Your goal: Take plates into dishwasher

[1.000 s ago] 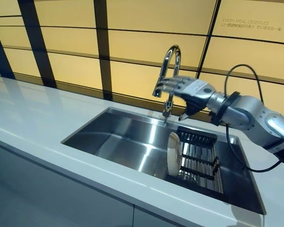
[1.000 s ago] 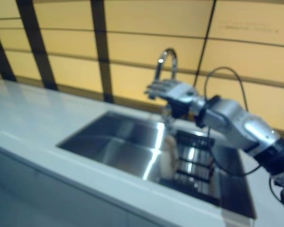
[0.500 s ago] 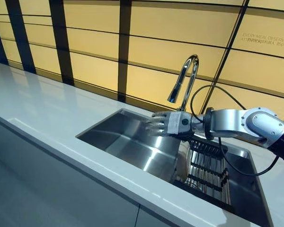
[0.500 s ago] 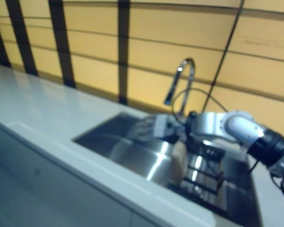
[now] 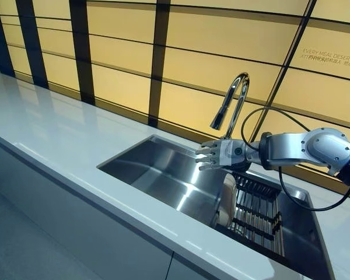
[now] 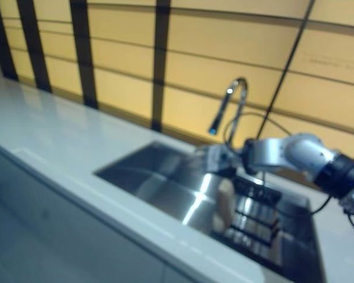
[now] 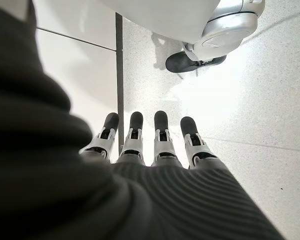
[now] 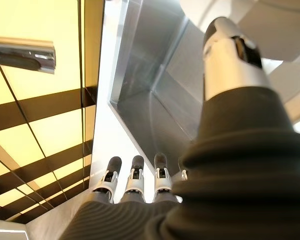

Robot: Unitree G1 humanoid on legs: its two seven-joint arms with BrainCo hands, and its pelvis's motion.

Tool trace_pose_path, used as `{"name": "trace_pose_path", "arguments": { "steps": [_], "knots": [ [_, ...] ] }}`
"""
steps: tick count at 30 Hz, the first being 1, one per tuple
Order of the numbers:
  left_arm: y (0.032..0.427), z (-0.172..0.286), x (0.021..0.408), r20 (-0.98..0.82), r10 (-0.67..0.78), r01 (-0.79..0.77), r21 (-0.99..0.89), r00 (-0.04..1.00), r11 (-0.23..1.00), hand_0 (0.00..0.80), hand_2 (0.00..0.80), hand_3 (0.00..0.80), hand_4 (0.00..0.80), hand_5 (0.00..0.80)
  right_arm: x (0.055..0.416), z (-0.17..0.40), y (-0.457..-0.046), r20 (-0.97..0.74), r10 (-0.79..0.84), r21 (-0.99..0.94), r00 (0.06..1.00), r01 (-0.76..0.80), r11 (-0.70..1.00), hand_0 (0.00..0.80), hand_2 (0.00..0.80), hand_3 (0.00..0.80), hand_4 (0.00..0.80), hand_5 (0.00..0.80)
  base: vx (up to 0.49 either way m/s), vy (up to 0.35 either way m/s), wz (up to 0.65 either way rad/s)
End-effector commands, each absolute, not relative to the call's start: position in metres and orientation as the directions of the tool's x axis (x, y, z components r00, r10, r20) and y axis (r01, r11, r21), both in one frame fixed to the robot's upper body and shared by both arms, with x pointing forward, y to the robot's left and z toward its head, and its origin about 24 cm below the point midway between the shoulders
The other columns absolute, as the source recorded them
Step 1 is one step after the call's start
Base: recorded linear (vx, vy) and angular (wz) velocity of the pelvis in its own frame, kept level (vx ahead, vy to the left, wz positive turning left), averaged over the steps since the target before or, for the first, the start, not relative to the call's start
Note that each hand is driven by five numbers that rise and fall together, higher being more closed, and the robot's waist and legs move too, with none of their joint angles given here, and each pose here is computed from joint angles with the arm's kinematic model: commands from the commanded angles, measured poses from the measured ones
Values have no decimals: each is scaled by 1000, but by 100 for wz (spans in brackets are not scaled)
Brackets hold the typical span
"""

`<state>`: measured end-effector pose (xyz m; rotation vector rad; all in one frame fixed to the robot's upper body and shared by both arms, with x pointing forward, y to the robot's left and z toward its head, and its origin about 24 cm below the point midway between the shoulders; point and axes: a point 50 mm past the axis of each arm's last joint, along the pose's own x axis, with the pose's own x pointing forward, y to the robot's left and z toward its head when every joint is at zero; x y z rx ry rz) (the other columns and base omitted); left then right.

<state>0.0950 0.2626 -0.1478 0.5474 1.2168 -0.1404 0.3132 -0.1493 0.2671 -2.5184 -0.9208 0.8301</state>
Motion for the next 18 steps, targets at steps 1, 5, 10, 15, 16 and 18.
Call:
{"name": "trace_pose_path", "arguments": {
  "steps": [1,5,10,15,16,18],
  "knots": [
    [271,-144,99,-908,196,397,345,370,850,0,0,0,0,0,318,303,-175,-341,586,-432,735,431,-792,0,0,0,0,0,0,0,0],
    [271,-144,99,-907,193,394,344,374,852,0,0,0,0,0,320,299,-174,-369,559,-453,742,381,-806,0,0,0,0,0,0,0,0],
    [270,-143,101,-906,191,396,345,378,851,0,0,0,0,0,321,291,-173,-409,534,-471,740,330,-818,0,0,0,0,0,0,0,0],
    [270,-143,102,-906,191,401,346,378,848,0,0,0,0,0,323,281,-170,-444,526,-494,726,291,-819,0,0,0,0,0,0,0,0],
    [270,-143,102,-906,191,402,346,379,848,0,0,0,0,0,323,280,-169,-451,524,-498,723,283,-820,0,0,0,0,0,0,0,0],
    [270,-143,104,-905,188,405,346,381,846,0,0,0,0,0,324,275,-167,-463,526,-516,713,266,-814,0,0,0,0,0,0,0,0]
  ]
}}
